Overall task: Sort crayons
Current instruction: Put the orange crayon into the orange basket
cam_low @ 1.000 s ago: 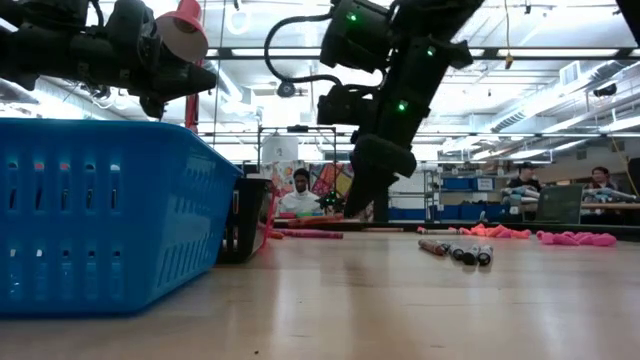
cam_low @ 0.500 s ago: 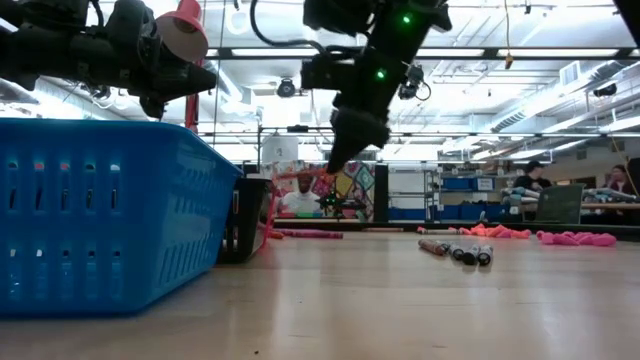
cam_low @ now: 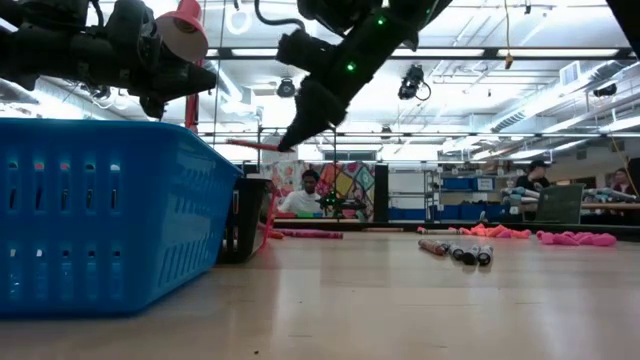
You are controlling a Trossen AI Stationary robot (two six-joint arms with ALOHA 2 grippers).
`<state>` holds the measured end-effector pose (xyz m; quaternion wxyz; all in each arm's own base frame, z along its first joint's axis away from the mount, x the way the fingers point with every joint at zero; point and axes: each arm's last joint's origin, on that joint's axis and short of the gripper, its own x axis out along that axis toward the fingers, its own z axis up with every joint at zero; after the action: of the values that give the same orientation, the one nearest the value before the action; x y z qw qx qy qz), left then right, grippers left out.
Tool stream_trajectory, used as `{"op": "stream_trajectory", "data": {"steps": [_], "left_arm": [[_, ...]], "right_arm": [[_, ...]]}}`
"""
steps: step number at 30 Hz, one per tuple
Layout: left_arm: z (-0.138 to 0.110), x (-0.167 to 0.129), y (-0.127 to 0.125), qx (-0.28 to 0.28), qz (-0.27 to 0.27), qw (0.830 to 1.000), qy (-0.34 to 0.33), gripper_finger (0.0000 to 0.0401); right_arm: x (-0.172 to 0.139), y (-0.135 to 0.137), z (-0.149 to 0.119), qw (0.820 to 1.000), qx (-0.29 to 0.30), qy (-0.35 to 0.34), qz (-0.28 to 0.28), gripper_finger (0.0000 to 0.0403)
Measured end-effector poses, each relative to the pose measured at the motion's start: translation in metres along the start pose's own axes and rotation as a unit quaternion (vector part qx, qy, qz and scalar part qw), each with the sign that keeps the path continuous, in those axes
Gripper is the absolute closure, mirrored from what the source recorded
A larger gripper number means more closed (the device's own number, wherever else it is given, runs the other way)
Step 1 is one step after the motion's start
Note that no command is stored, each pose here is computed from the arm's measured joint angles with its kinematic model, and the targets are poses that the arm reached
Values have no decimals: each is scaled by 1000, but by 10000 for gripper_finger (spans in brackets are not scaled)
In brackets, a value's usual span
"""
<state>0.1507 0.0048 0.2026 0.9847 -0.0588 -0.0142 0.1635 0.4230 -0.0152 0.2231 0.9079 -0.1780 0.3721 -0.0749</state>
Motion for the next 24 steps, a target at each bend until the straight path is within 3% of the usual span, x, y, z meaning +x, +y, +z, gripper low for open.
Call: {"op": "stream_trajectory", "data": {"steps": [9, 24], "left_arm": [[1, 0, 0, -1, 0, 1000, -4, 330], [3, 0, 0, 7, -2, 1000, -17, 330]], "right_arm": [[8, -13, 9, 996, 14, -82, 22, 373], [73, -18, -2, 995, 26, -88, 28, 372]]}}
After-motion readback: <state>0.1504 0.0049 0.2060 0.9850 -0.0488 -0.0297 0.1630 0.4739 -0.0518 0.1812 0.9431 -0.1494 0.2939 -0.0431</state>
